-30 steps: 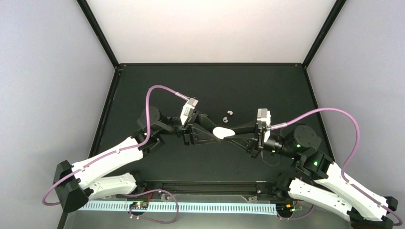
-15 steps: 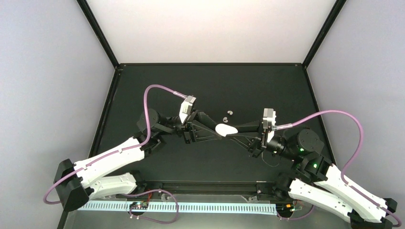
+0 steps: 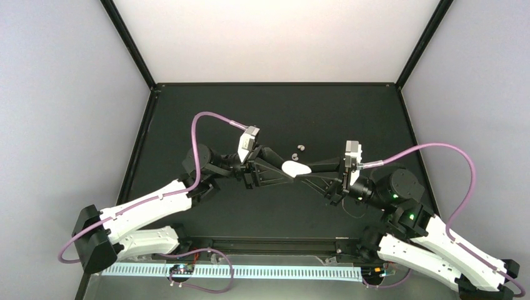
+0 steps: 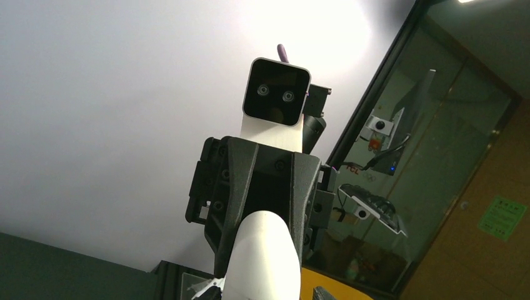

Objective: Insert the wireless bluetooth earbuds into the charging case
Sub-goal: Open the charging case.

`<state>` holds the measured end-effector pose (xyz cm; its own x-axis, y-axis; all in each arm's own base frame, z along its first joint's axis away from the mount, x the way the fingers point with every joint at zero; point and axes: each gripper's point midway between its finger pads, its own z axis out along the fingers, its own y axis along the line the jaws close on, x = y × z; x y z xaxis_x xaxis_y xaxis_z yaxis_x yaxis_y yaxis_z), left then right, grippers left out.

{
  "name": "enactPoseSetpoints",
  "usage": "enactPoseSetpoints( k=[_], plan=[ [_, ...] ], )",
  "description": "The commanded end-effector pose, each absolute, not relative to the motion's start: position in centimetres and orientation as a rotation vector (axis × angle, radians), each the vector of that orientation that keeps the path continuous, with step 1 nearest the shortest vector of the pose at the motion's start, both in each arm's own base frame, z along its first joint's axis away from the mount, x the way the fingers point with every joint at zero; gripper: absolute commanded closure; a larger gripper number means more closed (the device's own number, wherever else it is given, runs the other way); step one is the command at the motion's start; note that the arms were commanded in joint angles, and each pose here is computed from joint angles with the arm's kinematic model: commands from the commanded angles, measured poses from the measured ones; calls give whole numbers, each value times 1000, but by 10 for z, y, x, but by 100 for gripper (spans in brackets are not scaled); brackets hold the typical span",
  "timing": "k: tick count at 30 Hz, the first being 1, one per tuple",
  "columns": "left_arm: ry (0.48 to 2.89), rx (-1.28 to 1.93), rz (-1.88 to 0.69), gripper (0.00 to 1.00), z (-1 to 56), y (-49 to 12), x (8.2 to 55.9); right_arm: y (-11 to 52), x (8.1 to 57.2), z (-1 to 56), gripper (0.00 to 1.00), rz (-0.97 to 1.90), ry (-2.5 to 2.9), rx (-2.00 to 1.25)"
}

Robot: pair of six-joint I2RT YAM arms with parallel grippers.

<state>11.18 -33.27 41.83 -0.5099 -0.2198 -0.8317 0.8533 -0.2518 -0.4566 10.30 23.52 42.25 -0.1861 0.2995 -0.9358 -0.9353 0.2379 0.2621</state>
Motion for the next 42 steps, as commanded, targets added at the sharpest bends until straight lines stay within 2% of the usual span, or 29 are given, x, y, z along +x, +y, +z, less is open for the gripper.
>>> enactPoseSetpoints(
  k=[1,10,16,23,31,42],
  plan=[
    [1195,841,-1852,63,431,-335,109,234,107,425,84,1272,1266,-655],
    [1167,837,-1837,86,435,-334,109,235,106,423,83,1276,1278,-666],
    [1131,843,-1778,98,436,-328,108,230,105,422,65,1274,1300,-655],
    [1114,876,-1743,98,438,-326,105,221,103,433,62,1289,1288,-616],
    [1130,918,-1752,99,432,-327,99,209,106,456,42,1316,1279,-518],
    [1121,922,-1732,98,435,-324,97,244,98,451,41,1397,1426,-683]
  ],
)
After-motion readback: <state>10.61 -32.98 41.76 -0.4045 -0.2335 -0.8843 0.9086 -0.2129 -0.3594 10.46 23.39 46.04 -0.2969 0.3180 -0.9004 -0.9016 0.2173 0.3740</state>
